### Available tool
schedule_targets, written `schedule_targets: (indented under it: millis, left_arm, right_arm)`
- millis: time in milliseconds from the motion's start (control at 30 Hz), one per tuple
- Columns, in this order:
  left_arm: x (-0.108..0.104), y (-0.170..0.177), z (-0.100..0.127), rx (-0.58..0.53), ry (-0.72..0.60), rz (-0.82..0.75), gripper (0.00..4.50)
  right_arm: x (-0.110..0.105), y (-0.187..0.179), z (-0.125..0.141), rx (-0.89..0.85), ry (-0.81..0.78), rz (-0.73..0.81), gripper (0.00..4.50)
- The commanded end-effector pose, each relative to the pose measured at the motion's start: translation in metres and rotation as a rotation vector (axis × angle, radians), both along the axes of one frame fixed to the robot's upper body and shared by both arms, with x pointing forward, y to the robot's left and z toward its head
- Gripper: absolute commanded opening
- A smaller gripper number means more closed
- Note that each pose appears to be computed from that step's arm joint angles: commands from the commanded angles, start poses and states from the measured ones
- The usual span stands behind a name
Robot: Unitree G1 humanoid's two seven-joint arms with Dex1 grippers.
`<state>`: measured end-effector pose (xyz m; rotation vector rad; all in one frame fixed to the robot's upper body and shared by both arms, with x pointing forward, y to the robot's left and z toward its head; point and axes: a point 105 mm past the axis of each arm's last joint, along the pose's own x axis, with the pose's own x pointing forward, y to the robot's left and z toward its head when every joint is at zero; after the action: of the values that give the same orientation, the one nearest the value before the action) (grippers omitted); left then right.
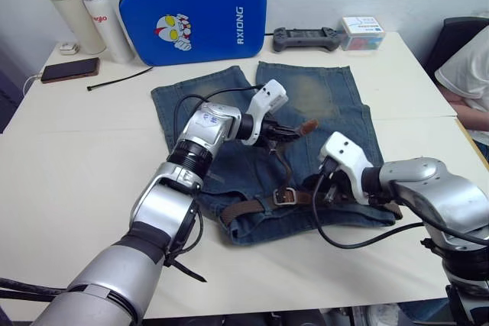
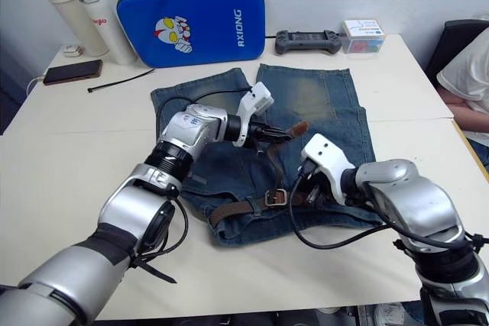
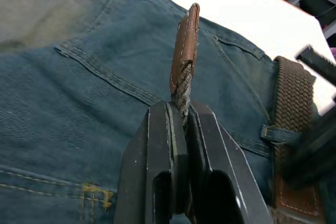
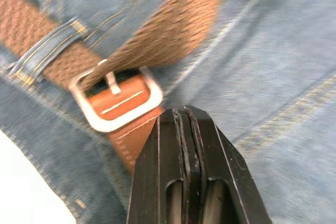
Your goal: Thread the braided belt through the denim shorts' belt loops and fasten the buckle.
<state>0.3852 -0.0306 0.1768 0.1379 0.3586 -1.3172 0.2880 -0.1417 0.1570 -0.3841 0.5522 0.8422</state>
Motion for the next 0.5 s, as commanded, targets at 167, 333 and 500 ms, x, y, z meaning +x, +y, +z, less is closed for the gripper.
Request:
schedule_targets:
  millis: [167, 333, 500]
  left_arm:
    - [-0.031, -0.031, 0.011, 0.033, -0.172, -0.158, 0.0]
    - [-0.037, -0.021, 0.01, 0.126, -0.346, -0.205, 0.0]
    - [-0.032, -0.009, 0.012, 0.171, -0.442, -0.19, 0.0]
  right_arm:
    - [-0.003, -0.024, 0.04, -0.018, -0.162, -0.042, 0.04]
    - [-0.002, -0.04, 0.052, -0.167, -0.318, -0.014, 0.04]
    - [-0.009, -0.047, 0.063, -0.285, -0.389, 0.049, 1.28]
